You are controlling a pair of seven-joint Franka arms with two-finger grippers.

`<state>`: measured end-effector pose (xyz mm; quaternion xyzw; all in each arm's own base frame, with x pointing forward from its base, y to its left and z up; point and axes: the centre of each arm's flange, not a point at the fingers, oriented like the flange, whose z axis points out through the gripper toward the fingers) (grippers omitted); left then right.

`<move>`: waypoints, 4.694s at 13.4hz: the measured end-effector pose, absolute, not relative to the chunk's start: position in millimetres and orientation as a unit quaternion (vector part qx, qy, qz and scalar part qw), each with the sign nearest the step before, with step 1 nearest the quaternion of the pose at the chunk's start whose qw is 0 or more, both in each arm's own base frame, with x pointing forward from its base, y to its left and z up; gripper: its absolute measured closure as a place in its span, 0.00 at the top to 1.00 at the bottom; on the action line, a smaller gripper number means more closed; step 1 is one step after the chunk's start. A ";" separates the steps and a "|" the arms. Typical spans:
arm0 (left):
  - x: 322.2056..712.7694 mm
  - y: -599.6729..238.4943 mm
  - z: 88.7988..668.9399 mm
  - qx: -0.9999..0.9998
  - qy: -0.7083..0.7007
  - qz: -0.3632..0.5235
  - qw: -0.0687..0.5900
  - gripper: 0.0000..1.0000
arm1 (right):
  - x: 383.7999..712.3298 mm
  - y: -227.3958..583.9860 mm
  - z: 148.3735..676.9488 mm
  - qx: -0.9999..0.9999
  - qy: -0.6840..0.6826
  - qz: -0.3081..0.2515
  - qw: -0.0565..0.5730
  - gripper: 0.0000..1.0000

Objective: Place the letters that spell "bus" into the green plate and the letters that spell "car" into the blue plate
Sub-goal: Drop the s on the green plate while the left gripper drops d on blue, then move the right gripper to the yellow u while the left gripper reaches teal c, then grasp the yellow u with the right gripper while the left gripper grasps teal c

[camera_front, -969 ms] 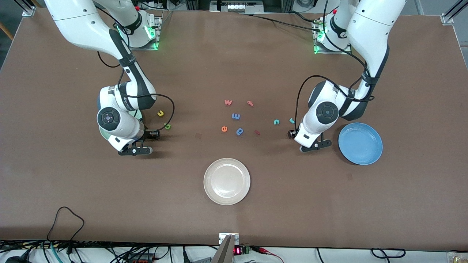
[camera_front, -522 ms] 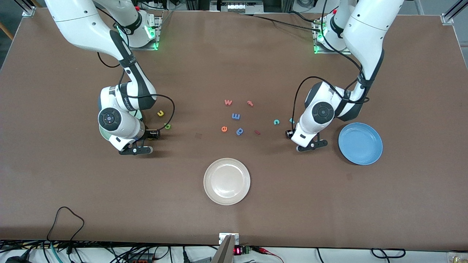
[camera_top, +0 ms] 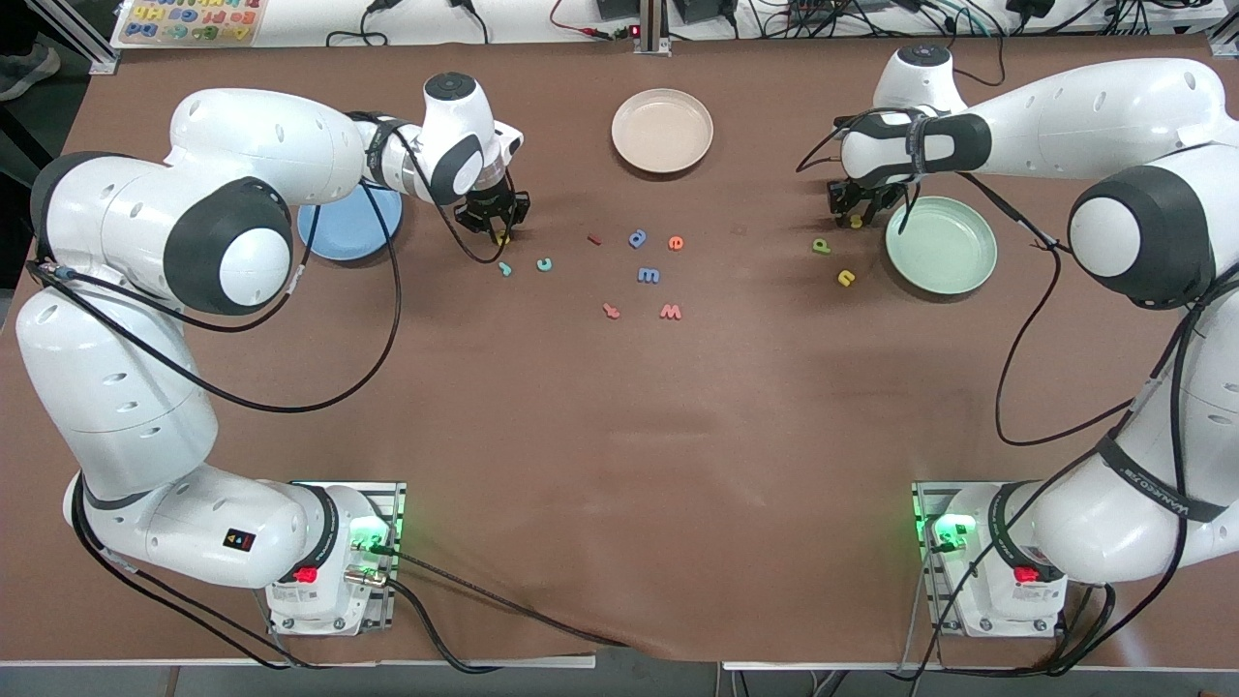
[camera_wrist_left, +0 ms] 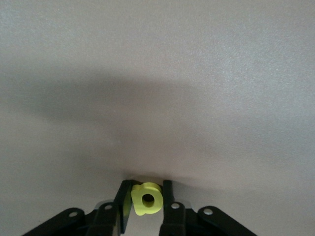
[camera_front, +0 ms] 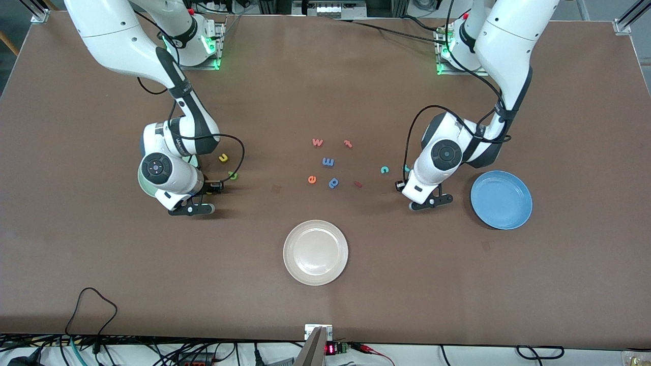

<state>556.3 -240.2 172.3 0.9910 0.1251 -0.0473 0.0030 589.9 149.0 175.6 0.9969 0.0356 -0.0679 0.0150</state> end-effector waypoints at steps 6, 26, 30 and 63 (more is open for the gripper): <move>571.8 -224.0 201.6 0.990 0.114 -0.081 -0.022 0.30 | 590.3 150.0 177.5 0.997 0.036 -0.066 0.015 0.22; 614.1 -30.8 241.4 0.992 -0.015 -0.117 -0.039 0.80 | 567.9 8.1 229.6 0.990 0.017 -0.143 0.002 0.59; 600.2 -101.7 299.3 0.988 -0.070 -0.136 -0.037 1.00 | 576.9 33.7 270.2 0.993 0.040 -0.108 -0.001 0.99; 571.2 -266.8 292.5 0.965 -0.230 -0.116 0.042 0.89 | 485.4 176.2 174.2 0.968 0.228 -0.102 -0.004 0.57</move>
